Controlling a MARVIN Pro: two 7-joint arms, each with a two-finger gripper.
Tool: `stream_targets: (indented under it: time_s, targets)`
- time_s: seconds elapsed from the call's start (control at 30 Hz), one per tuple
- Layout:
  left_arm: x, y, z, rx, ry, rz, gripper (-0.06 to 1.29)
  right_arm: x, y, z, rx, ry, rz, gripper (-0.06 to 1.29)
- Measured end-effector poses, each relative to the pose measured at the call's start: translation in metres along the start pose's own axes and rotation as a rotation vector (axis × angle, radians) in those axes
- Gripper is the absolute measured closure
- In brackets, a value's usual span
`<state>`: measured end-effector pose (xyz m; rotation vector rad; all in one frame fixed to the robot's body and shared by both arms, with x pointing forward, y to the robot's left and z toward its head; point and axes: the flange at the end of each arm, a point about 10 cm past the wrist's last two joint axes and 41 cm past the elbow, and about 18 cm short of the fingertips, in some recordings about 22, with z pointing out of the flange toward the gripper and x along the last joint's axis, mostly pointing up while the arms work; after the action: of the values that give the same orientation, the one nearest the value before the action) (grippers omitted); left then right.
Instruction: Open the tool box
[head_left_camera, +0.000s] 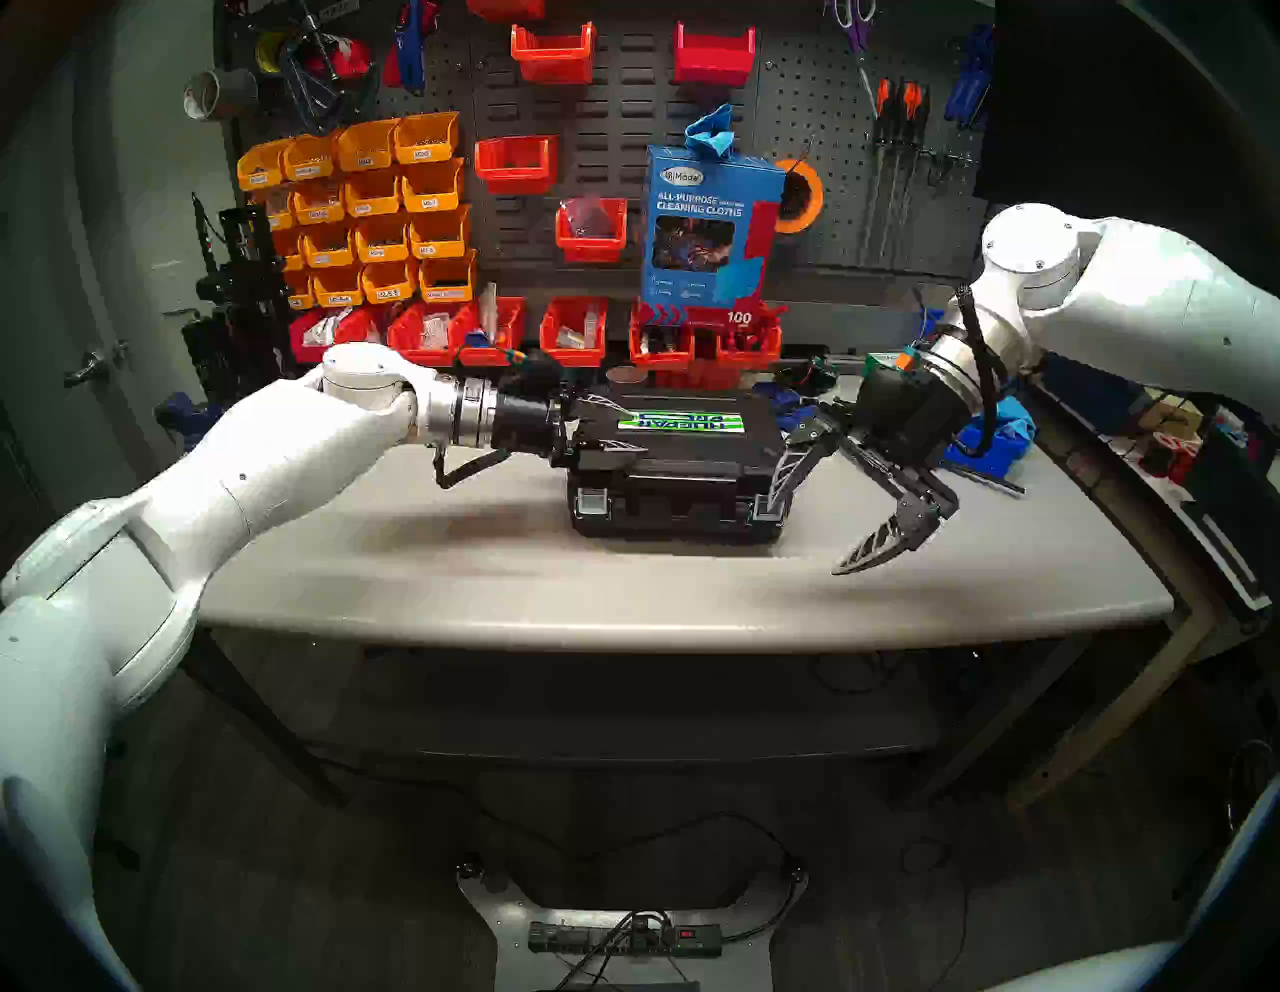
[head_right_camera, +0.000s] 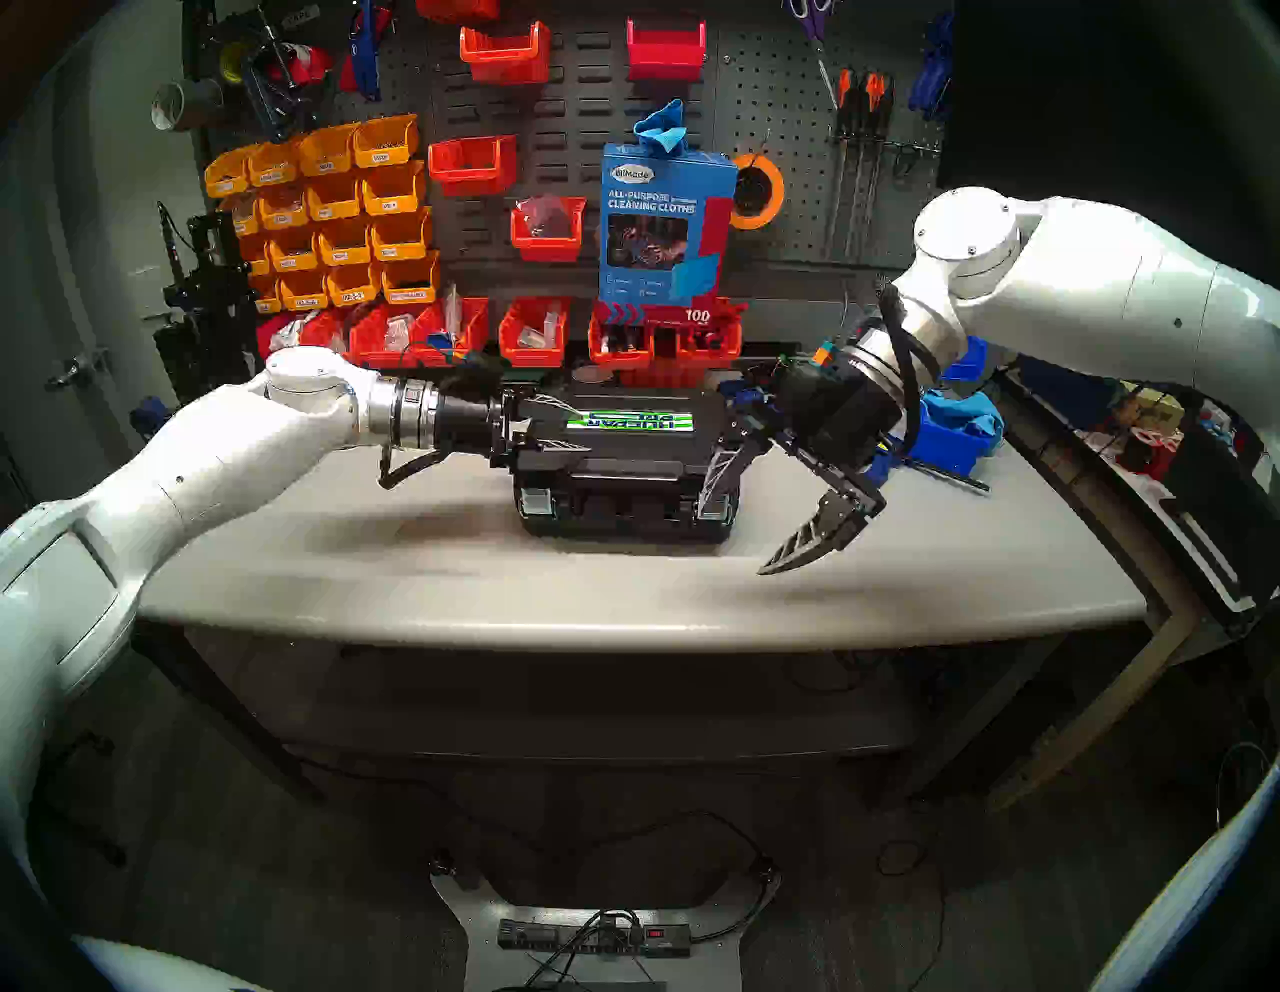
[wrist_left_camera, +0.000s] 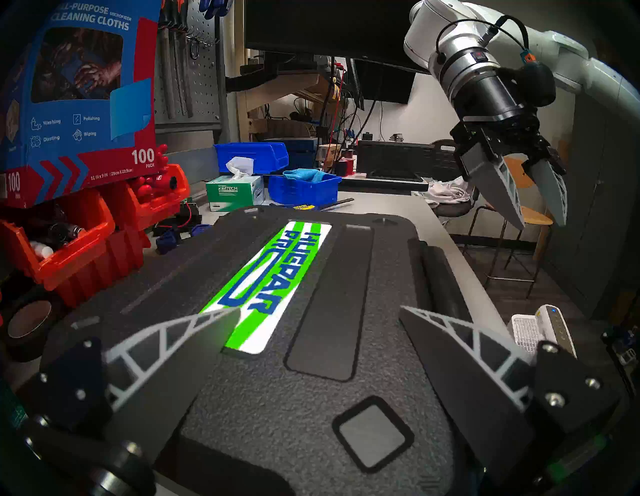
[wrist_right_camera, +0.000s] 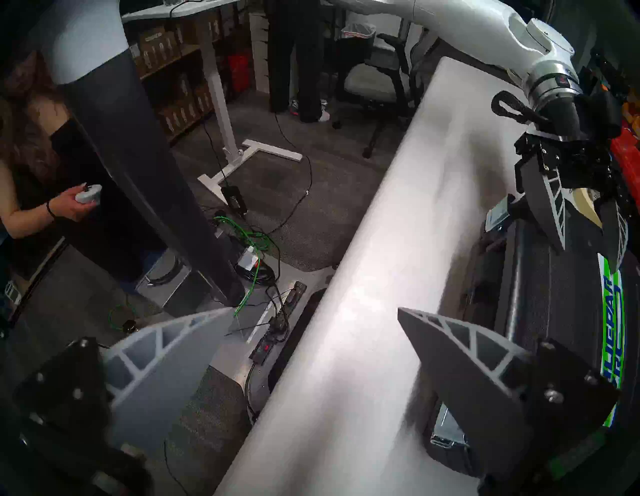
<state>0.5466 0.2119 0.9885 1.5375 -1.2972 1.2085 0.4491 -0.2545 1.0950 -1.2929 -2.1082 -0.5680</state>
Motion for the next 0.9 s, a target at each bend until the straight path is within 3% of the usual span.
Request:
stream_targets:
  time_s: [0.47, 0.9]
  targets:
    - [0.000, 0.000, 0.000, 0.000, 0.000, 0.000, 0.00, -0.014, 0.014, 0.008, -0.085, -0.053, 0.052, -0.01]
    - [0.000, 0.000, 0.000, 0.000, 0.000, 0.000, 0.00, -0.027, 0.009, 0.001, -0.155, -0.147, 0.084, -0.01]
